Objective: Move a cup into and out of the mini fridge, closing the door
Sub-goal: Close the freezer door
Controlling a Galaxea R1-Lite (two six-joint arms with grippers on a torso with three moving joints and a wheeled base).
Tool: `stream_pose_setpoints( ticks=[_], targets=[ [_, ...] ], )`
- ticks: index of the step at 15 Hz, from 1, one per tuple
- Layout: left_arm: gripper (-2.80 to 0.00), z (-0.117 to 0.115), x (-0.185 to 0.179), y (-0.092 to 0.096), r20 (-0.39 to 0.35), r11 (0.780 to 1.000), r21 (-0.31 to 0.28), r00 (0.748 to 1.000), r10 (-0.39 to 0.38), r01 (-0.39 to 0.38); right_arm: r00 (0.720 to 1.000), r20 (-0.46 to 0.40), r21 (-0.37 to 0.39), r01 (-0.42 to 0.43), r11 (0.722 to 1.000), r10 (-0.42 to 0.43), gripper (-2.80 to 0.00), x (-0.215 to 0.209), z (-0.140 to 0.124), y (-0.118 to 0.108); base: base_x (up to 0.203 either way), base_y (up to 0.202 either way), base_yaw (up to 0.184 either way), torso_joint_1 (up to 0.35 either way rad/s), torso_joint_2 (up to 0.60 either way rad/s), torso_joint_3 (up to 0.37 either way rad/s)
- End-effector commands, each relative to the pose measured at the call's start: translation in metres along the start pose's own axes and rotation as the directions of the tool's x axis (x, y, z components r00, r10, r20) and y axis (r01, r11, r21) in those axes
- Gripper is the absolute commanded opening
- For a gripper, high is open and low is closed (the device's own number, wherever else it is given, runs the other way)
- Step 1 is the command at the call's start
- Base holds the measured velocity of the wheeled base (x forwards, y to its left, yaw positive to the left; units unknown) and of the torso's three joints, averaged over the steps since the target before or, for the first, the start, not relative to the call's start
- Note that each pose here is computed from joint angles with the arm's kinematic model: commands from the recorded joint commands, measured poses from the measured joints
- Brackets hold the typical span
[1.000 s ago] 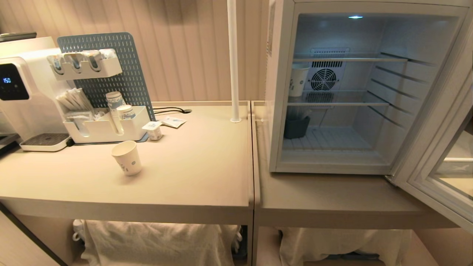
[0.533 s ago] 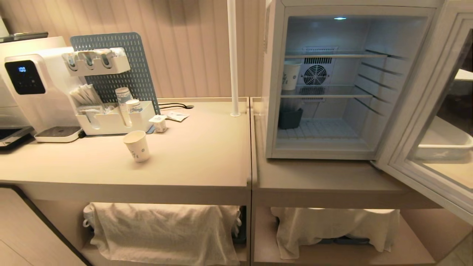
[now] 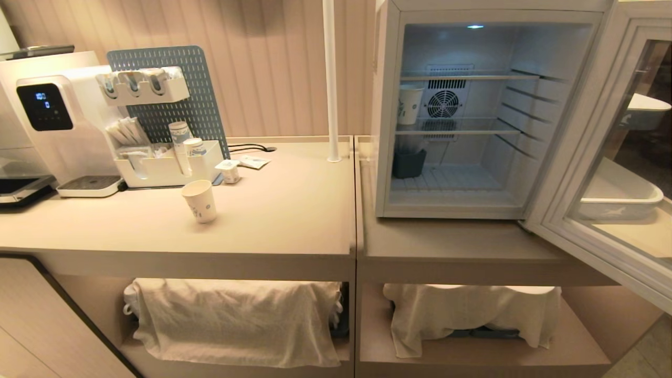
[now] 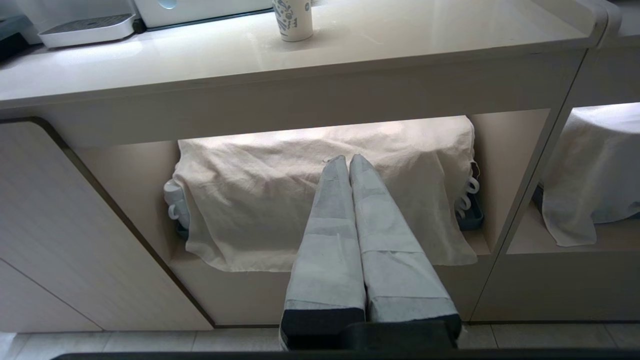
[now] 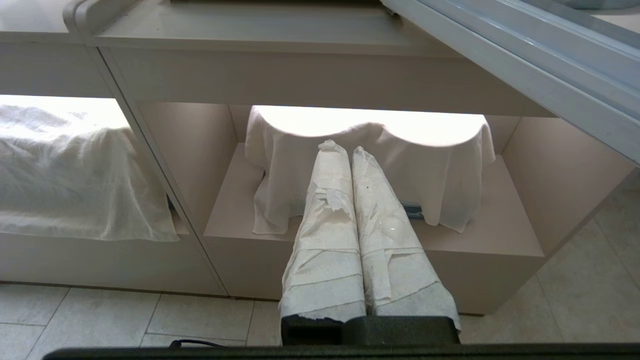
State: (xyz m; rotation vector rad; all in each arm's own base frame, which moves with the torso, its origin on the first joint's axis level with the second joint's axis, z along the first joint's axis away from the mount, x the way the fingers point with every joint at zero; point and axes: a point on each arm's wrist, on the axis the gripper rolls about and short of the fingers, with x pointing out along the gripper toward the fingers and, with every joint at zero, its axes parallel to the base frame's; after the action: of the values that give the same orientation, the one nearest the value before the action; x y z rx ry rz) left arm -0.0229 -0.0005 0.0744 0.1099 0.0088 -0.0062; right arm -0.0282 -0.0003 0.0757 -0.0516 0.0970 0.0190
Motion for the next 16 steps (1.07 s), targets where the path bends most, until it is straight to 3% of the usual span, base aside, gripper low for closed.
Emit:
stream_pose_setpoints(
  ticks=[1,6,16],
  targets=[
    [-2.8,0.0002,0.0001,0.0,0.0,1.0,0.002,1.0,0.0,0.0,1.0,0.001,-0.001,0.0,1.0,0.0,-2.8,-0.0001,-0.0002,0.0,0.0,0.0,0.0,0.0,0.0,0.0],
    [-2.8,0.0002,0.0001,0.0,0.0,1.0,0.002,1.0,0.0,0.0,1.0,-0.001,-0.004,0.001,1.0,-0.001,-2.8,0.0,-0.0001,0.0,-0.002,-0.035,-0.002,0.002,0.0,0.0],
    [-2.8,0.0,0.0,-0.0001,0.0,1.0,-0.001,1.0,-0.005,0.005,1.0,-0.001,-0.002,-0.001,1.0,0.001,-2.8,0.0,-0.0001,0.0,0.0,-0.193,0.0,0.002,0.0,0.002]
  ],
)
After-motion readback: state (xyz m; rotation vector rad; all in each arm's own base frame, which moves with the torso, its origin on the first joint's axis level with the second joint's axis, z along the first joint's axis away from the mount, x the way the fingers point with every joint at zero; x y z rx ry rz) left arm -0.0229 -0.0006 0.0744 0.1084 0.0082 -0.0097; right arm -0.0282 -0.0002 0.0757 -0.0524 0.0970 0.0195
